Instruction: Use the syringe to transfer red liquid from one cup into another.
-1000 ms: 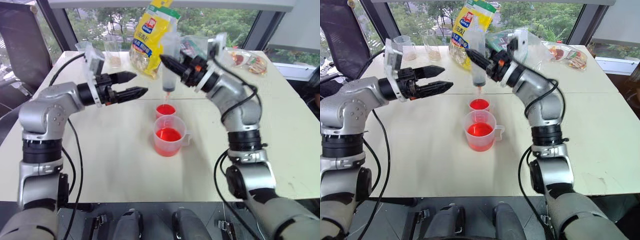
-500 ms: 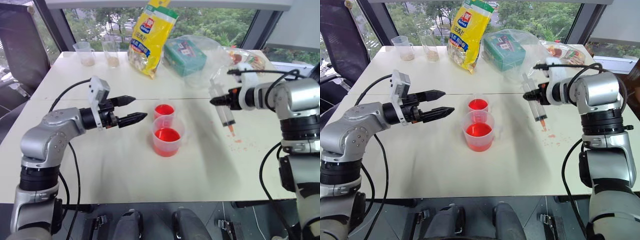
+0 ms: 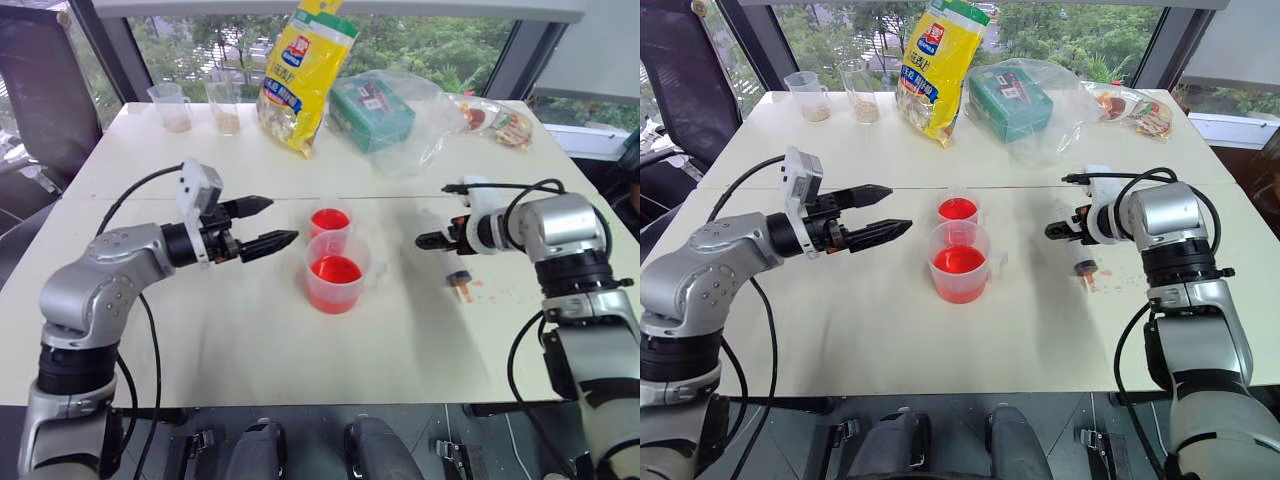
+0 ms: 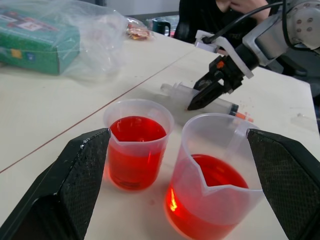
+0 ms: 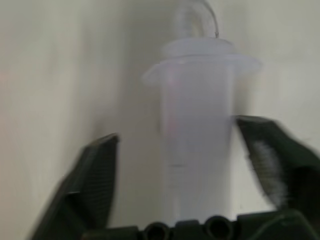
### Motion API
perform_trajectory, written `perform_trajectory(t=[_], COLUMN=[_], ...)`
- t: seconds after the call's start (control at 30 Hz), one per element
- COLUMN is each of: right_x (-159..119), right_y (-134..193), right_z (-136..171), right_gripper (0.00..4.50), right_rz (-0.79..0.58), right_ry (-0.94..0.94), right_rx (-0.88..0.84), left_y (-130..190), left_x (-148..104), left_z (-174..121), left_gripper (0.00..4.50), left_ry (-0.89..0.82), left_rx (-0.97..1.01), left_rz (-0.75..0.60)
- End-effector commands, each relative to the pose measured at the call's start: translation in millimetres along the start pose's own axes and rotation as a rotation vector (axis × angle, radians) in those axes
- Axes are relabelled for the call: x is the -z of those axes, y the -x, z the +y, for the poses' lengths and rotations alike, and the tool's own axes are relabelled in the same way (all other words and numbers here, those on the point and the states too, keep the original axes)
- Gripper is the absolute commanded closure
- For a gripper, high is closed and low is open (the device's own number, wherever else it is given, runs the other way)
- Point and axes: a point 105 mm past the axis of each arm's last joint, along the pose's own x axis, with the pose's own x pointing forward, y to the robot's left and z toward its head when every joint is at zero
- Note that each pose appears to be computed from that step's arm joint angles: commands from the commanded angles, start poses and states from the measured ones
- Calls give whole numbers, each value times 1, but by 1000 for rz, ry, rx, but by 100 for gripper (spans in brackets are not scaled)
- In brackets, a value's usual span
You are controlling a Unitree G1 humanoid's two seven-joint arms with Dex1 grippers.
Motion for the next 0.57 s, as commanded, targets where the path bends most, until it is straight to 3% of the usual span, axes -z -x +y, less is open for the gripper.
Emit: perform_trajectory(t=[0.03,0.23,0.33,0.43,0.57], right_x=[-15,-36,-42,-34,-14], right_y=[12,50,84,115,138], right_z=[3,22,44,67,73], right_gripper=[4,4,4,4,4], right_rz=[-70,-231,-367,-463,-520], right_ry=[25,180,276,393,477], right_rx=[-16,-116,-253,-388,-454], left_y=[5,11,19,27,37], left_x=[-10,-7,-5,-3,-1], left_z=[-3,-6,-9,-13,-20], left_gripper=[0,0,0,0,0], left_ry=[-37,-31,-35,-33,-19], left_rx=[-6,-20,-36,-53,-75], left_rz=[-20,-2,23,39,46])
